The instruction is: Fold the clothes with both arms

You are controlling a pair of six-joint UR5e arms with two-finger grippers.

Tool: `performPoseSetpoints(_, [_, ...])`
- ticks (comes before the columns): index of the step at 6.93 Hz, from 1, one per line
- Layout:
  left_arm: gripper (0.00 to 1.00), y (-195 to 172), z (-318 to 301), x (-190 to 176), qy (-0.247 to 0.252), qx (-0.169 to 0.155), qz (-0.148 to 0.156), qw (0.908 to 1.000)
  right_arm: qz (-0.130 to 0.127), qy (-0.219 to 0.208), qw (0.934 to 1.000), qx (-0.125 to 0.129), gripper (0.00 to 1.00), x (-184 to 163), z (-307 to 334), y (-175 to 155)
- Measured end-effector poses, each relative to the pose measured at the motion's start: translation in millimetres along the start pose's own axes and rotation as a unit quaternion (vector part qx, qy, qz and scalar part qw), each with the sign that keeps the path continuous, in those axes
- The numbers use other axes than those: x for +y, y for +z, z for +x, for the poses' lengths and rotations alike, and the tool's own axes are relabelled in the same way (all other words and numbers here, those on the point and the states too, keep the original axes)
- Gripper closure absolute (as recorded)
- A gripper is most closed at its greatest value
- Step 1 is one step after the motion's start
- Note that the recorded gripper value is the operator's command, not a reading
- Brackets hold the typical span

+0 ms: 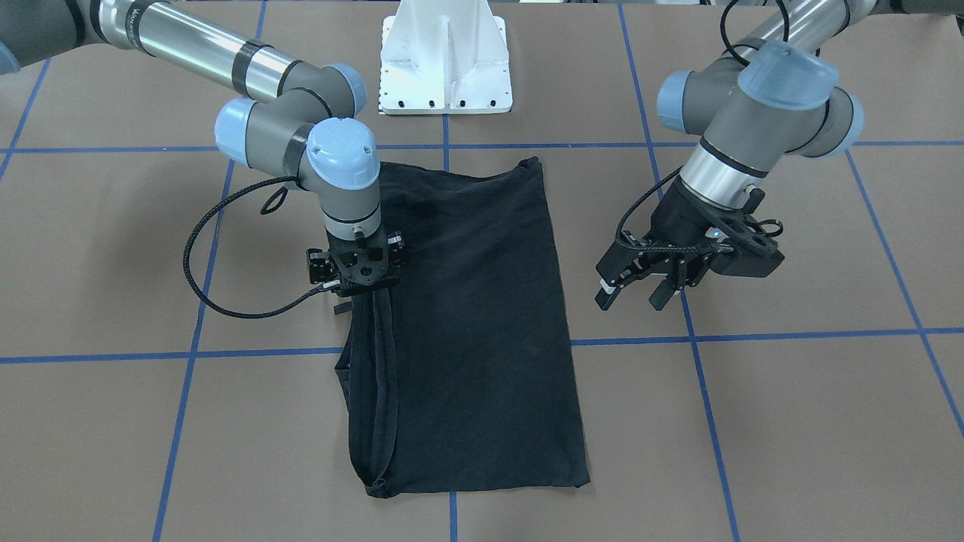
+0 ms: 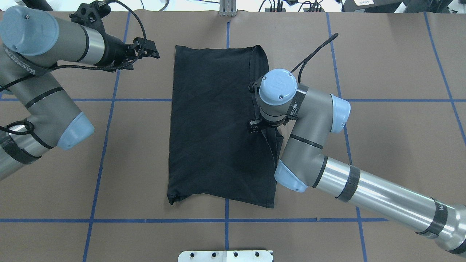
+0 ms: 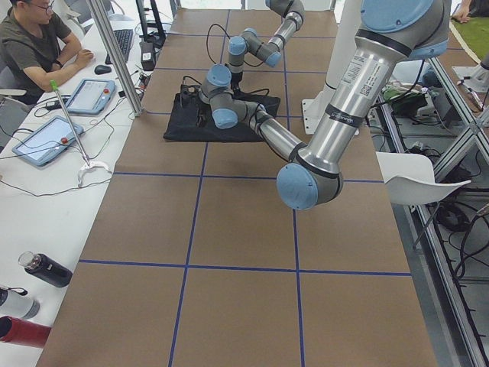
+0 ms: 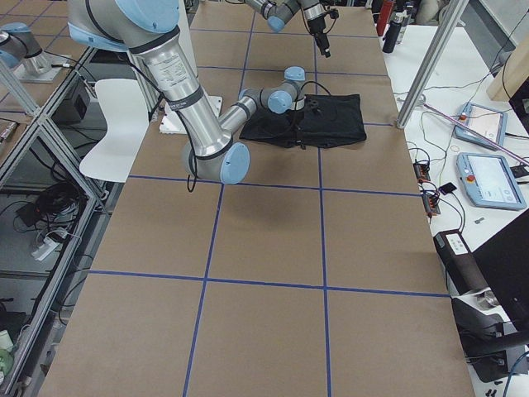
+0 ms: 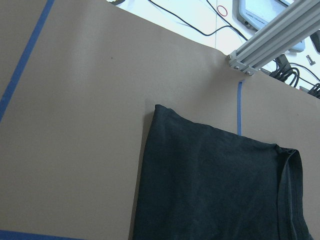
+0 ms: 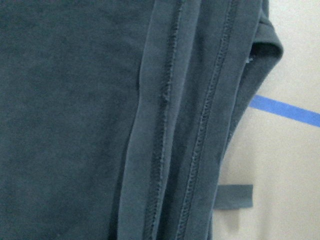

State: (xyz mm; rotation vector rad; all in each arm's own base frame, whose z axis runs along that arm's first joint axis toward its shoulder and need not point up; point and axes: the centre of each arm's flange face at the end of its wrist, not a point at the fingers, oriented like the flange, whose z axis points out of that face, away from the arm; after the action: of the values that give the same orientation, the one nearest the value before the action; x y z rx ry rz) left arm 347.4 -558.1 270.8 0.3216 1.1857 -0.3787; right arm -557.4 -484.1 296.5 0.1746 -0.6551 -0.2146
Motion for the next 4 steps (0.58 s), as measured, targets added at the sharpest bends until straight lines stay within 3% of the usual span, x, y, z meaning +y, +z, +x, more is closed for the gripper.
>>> performPoseSetpoints(4, [0.0,0,0,0,0.0,0.0,0.0,1.0,-0.009,0.008,0.9999,-0.001,0.01,-2,15,4])
